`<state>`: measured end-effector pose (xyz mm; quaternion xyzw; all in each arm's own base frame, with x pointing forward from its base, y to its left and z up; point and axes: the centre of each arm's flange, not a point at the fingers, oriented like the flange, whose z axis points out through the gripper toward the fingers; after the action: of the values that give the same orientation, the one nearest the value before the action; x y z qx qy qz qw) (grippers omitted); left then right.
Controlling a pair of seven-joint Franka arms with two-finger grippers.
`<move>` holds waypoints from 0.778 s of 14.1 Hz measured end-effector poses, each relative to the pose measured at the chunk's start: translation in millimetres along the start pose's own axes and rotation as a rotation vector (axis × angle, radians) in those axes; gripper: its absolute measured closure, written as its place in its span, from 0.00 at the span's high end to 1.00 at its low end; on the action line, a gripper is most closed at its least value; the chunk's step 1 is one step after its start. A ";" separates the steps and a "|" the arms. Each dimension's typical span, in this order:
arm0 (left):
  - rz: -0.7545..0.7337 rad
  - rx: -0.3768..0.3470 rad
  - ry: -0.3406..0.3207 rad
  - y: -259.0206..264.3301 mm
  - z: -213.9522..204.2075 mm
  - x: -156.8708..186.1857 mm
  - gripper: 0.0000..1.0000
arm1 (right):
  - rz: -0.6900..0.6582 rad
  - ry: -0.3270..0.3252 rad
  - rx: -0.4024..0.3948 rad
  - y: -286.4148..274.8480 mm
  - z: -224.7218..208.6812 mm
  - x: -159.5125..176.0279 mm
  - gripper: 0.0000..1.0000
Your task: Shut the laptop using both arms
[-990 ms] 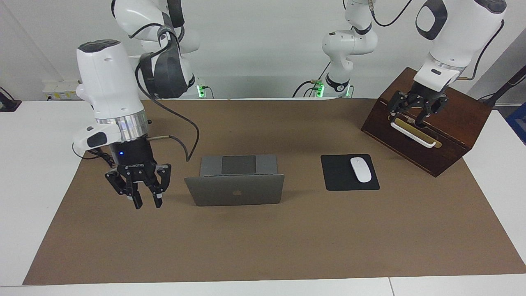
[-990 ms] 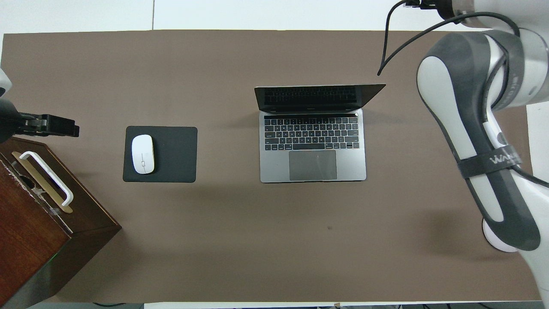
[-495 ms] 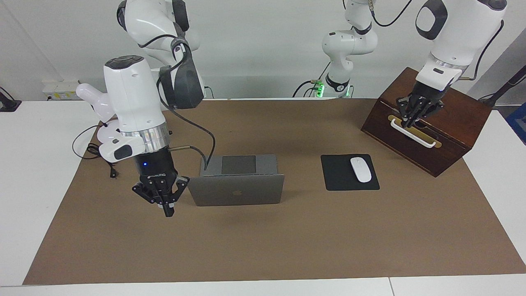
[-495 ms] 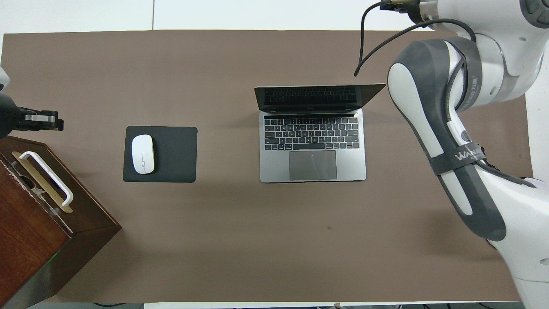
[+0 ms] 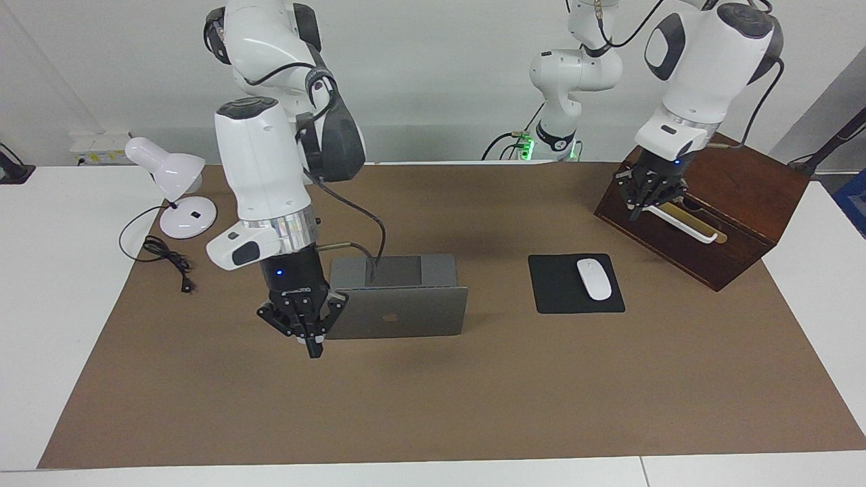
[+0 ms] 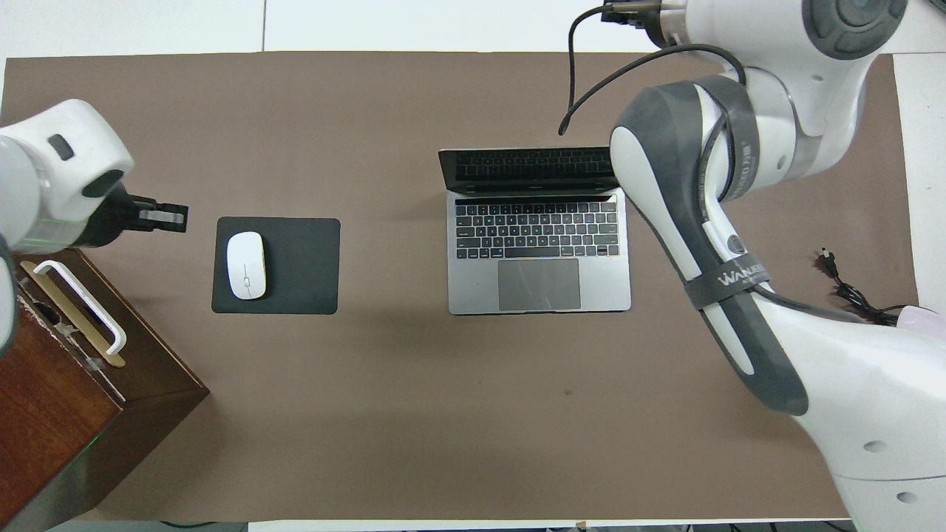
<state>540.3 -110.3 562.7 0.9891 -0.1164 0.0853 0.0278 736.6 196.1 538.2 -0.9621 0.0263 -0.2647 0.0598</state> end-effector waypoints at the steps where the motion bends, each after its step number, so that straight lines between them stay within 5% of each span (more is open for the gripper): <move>1: 0.010 -0.003 0.025 12.8 9.4 -4.9 0.01 | 0.005 -0.021 -0.006 -7.1 5.5 -4.8 0.01; 11: 0.140 -0.044 0.294 101.6 62.6 -71.9 0.01 | 0.039 -0.314 -0.071 -30.9 32.0 -44.3 0.01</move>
<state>457.7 -197.5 492.0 0.9546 -0.1815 0.2282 0.0603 715.5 233.6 492.5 -0.9925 0.0445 -0.1088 0.0343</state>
